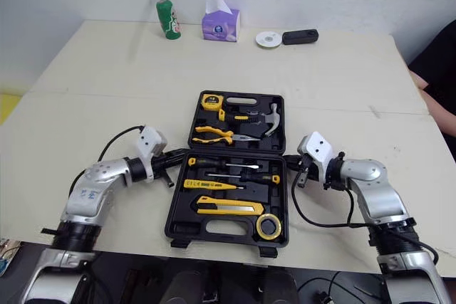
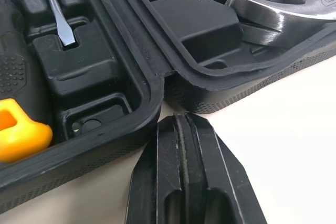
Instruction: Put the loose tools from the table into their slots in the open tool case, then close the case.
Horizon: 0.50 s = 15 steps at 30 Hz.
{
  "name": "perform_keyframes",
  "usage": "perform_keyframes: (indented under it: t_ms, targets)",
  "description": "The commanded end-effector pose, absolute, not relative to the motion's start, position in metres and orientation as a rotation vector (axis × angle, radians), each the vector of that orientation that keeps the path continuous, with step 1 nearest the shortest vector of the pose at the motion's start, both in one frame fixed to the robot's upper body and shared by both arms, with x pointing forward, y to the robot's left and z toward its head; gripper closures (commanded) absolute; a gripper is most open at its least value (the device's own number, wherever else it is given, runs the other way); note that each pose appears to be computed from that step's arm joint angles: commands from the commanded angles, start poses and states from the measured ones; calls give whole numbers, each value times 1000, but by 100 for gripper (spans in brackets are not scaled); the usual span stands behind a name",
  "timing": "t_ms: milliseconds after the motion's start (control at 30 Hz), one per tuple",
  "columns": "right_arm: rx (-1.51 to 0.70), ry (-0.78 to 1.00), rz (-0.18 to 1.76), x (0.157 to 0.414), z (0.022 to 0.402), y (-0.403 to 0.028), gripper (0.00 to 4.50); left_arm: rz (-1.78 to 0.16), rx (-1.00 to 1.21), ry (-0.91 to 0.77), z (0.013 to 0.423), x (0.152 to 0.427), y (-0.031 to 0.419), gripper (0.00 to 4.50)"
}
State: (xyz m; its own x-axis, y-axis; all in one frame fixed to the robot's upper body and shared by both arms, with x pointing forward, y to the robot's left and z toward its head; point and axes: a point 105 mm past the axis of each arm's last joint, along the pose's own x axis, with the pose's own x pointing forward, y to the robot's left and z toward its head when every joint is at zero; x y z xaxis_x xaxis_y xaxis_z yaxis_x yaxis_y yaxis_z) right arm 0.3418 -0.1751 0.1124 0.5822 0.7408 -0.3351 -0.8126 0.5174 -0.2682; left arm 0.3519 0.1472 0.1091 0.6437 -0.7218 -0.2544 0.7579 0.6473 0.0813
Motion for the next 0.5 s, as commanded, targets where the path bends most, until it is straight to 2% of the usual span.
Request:
perform_keyframes:
  t_ms: [33, 233, 467, 500]
  targets:
    - [-458, 121, 978, 344, 127, -167, 450, -898, 217, 197, 113, 351, 131, 437]
    - [-439, 149, 971, 344, 121, -170, 450, -832, 213, 208, 109, 355, 140, 437]
    - [-491, 198, 845, 341, 113, -204, 450, -760, 238, 194, 113, 345, 190, 437]
    - [-425, 188, 852, 336, 122, -206, 418, -736, 214, 203, 116, 342, 199, 413]
